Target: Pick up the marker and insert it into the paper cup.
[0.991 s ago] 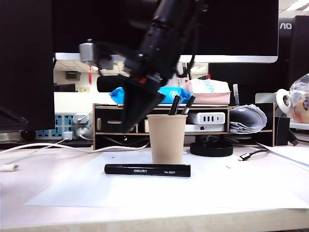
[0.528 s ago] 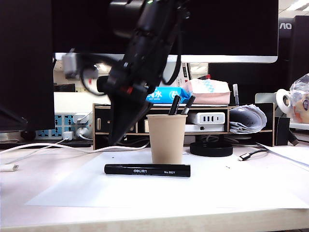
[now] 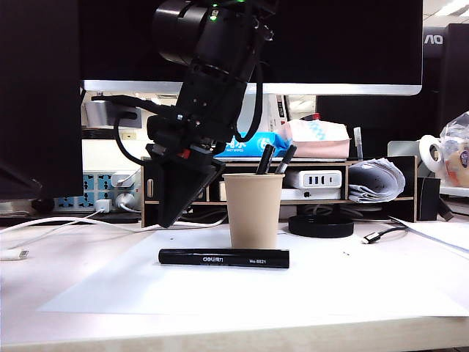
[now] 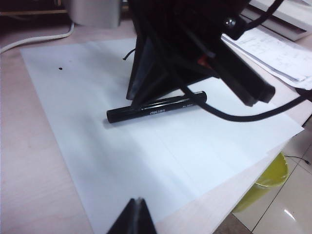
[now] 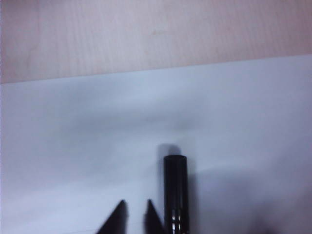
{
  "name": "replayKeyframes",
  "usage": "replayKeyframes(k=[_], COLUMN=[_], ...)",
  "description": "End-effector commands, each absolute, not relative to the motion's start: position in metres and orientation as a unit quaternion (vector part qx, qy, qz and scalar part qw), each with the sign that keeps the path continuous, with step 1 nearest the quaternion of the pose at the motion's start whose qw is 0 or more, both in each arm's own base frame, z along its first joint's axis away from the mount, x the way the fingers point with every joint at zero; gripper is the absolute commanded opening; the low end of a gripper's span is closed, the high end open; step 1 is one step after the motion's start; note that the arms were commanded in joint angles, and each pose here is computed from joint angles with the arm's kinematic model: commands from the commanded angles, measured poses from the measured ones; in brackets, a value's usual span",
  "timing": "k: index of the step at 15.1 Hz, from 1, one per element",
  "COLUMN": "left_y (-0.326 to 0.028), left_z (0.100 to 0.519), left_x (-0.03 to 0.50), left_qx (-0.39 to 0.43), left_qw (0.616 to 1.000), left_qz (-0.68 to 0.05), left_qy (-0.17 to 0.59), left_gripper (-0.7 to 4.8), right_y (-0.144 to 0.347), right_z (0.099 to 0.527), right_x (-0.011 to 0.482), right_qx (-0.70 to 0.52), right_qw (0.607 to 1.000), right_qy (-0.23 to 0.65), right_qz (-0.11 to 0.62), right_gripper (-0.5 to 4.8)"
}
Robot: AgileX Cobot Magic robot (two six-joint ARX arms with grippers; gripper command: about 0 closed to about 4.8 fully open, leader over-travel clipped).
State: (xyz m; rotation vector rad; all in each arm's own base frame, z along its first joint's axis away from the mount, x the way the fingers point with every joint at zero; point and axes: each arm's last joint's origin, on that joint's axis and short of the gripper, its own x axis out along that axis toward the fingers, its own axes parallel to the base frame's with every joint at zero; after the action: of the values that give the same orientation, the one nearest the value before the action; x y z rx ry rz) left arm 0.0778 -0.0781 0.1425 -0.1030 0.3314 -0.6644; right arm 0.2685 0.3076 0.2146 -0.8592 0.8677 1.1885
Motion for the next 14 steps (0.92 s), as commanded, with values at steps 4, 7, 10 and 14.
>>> replayKeyframes(k=[4,7,10,14], left_y=[-0.078,-0.078,-0.078,-0.078], left_z=[0.143,0.143,0.143,0.143], left_x=[0.078,0.078,0.078,0.078], left_qx=[-0.05,-0.05,-0.05,-0.05], left_qw=[0.93,0.93,0.93,0.93], left_qz=[-0.326,-0.326,-0.326,-0.326], left_qy=[0.159,0.159,0.159,0.159], left_gripper=[-0.05,-0.05,-0.05,-0.05], right_y=[0.313,0.316,0.317,0.317], right_z=[0.211,0.205,0.198,0.194], right_x=[0.272,0.275,0.279,0.283], right_qx=[-0.385,-0.387,-0.396,-0.405], right_qw=[0.661,0.664,0.668,0.674], right_qy=[0.363,0.361,0.362,0.363], right_qz=[0.532,0.529,0.515,0.501], right_gripper=[1.04,1.19,1.22,1.22])
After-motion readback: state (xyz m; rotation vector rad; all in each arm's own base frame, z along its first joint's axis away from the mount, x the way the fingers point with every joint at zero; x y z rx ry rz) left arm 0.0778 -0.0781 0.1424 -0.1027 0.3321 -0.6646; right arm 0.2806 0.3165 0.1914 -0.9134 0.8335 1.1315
